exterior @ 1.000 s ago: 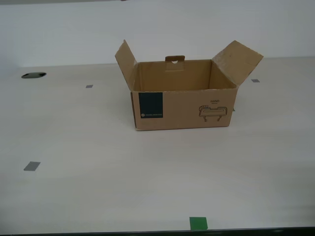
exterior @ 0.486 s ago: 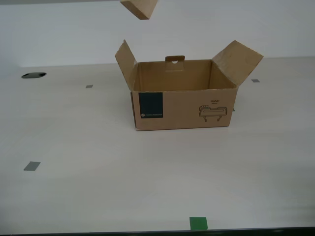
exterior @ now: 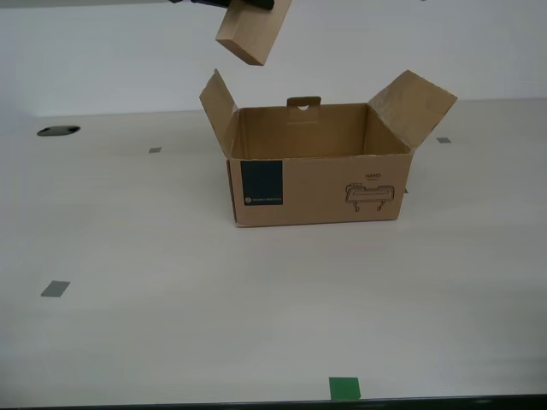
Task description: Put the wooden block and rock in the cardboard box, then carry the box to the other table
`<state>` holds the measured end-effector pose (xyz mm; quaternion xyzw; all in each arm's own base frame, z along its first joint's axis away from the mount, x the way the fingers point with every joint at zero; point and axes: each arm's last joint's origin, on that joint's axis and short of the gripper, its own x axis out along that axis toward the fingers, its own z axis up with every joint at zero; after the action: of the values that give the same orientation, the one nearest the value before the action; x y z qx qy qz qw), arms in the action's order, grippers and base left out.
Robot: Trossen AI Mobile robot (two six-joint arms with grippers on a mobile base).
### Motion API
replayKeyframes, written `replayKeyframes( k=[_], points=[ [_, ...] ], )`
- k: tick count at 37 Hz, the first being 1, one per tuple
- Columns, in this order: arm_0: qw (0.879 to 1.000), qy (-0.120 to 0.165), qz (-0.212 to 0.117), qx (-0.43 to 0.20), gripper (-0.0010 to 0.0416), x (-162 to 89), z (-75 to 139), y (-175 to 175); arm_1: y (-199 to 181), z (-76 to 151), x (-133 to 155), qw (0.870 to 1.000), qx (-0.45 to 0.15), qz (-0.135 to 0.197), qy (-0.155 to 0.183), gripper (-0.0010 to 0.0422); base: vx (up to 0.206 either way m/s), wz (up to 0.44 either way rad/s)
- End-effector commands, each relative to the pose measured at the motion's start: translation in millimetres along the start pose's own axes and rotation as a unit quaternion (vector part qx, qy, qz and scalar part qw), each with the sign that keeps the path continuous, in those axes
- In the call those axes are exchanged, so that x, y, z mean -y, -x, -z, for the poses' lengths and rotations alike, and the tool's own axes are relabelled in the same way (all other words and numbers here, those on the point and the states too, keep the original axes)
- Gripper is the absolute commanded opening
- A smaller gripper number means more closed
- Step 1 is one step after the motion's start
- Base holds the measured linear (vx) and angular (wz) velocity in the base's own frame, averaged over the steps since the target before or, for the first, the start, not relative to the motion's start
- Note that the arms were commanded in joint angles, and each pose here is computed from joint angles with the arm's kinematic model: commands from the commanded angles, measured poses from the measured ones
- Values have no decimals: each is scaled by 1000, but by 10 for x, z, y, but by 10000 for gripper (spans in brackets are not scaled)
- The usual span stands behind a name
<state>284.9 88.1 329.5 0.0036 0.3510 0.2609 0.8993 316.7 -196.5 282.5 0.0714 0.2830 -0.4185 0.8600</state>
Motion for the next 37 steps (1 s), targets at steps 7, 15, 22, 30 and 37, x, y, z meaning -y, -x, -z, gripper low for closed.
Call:
replayKeyframes(
  k=[7,15,22,30,37],
  points=[
    [1000,12,-15,8,-1,-38,168,-198,-20,-44,56,999,23,8,-29,-1,0,0],
    [997,36,-62,39,-1,-172,282,-367,-30,-73,81,999,36,9,-39,-1,0,0],
    [995,46,-71,49,-1,-207,392,-461,-55,-23,78,998,37,10,-56,-1,0,0],
    [996,50,-72,33,-1,-184,543,-533,-159,241,106,996,29,61,-50,-1,0,0],
    [994,54,-84,42,-1,-183,640,-591,-204,371,105,996,30,62,-49,-1,0,0]
  ],
)
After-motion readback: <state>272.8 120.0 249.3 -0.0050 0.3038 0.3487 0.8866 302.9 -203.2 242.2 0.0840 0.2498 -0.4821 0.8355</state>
